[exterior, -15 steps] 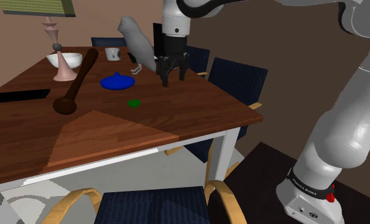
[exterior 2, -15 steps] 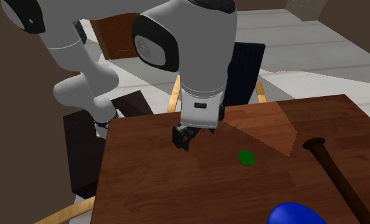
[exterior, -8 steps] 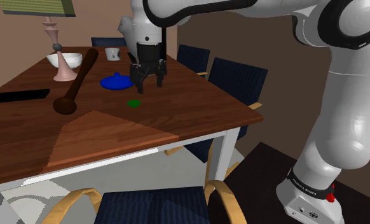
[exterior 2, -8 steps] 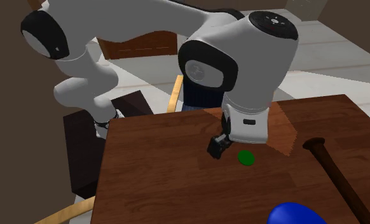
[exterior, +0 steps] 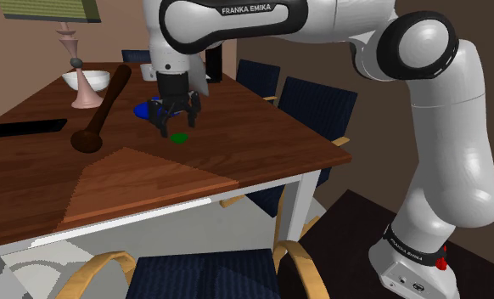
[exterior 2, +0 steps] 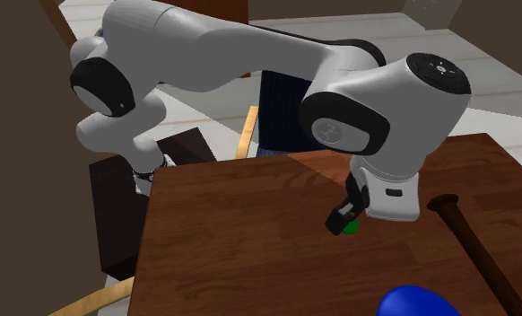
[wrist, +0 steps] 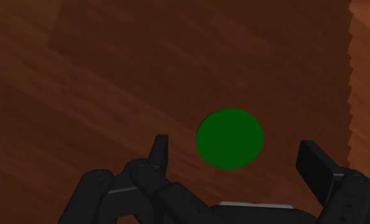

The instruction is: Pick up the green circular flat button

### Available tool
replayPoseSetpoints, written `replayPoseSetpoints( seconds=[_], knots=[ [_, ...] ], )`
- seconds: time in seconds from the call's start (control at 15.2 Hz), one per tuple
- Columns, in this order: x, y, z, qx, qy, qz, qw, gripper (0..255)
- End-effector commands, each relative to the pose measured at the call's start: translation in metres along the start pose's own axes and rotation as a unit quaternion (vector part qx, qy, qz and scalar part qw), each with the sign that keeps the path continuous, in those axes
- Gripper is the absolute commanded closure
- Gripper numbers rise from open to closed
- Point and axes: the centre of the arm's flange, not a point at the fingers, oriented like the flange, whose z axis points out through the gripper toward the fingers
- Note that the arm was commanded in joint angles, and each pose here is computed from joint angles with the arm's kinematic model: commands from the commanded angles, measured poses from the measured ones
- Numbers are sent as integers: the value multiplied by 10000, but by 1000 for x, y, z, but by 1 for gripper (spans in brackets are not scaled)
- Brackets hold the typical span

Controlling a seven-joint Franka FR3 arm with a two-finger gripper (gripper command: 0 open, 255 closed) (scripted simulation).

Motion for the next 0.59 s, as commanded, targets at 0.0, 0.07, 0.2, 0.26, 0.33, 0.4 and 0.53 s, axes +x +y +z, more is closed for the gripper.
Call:
replayPoseSetpoints(
  seconds=[0.0,0.07,0.2,0.26,0.33,0.4,0.53],
  knots=[
    [1,-1,11,1,2,0,10000,0],
    [1,-1,16,1,2,0,10000,0],
    [1,0,24,1,2,0,10000,0],
    [1,0,24,1,2,0,10000,0],
    [1,0,24,1,2,0,10000,0],
    [1,0,24,1,2,0,10000,255],
    [1,0,24,1,2,0,10000,255]
  ],
)
